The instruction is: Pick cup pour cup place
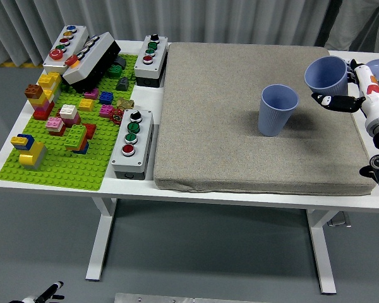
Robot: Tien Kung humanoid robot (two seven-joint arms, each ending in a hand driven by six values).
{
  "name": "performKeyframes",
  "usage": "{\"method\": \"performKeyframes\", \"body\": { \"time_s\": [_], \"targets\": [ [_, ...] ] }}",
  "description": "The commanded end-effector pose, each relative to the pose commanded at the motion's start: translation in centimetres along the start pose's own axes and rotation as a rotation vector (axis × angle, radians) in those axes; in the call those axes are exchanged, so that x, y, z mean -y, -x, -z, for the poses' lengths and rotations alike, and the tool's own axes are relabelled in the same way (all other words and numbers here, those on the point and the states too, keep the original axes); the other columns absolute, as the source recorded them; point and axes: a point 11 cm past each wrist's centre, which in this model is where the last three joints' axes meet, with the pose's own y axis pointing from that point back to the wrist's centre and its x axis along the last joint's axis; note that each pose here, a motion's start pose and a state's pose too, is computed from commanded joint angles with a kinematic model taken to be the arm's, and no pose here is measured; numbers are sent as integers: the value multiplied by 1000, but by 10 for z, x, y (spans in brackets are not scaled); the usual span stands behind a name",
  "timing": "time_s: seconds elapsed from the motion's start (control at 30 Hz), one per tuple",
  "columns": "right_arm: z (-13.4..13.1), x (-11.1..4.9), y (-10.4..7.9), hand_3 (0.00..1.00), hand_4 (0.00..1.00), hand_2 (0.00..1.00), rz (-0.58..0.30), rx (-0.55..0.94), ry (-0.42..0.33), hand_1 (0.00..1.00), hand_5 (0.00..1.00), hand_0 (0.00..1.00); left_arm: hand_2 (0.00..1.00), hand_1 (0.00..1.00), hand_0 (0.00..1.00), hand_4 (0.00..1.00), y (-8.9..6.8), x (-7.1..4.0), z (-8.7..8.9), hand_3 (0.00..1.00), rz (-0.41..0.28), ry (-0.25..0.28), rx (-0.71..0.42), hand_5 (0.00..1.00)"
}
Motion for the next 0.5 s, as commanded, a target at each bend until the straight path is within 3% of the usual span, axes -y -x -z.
{"method": "performKeyframes", "body": {
  "time_s": [0.5],
  "targets": [
    [23,-4,9,707,817,586,4,-82,-48,684,234,822,862,852,871,640,-1,0,-1,773,-1,2,-1,957]
  ]
}}
